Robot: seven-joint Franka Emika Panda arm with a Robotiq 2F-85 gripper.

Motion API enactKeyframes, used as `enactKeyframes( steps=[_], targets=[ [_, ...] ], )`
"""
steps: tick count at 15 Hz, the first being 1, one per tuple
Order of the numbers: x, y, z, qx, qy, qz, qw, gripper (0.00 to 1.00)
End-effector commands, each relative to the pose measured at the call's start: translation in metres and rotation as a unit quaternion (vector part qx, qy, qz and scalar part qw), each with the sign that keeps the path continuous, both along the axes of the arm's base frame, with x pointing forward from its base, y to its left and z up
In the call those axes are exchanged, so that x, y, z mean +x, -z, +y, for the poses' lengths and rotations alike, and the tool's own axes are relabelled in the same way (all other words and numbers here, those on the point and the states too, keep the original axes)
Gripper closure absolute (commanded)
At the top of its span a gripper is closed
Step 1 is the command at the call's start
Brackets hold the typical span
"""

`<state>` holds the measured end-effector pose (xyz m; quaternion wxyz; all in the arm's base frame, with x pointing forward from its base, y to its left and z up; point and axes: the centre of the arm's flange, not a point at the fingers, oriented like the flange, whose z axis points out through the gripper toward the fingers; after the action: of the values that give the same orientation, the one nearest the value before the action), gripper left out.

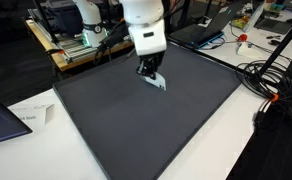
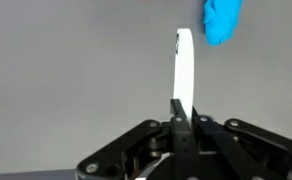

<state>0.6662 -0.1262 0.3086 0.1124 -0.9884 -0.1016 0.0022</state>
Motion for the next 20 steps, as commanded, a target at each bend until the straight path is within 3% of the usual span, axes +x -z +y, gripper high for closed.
enactKeyframes(
  steps=[1, 6, 11, 17, 20],
  targets=[
    [-0.007, -0.002, 0.012, -0.005, -0.011, 0.002, 0.9999, 0.96],
    [-0.022, -0.007, 0.019, -0.009, -0.016, 0.005, 0.9998, 0.99],
    [-0.072, -0.026, 0.072, -0.069, -0.050, -0.006, 0.9963, 0.99],
    [-0.133, -0.038, 0.104, -0.084, -0.056, -0.025, 0.9945, 0.99],
    [-0.148, -0.037, 0.126, -0.101, -0.045, -0.049, 0.9927, 0.99]
  ],
)
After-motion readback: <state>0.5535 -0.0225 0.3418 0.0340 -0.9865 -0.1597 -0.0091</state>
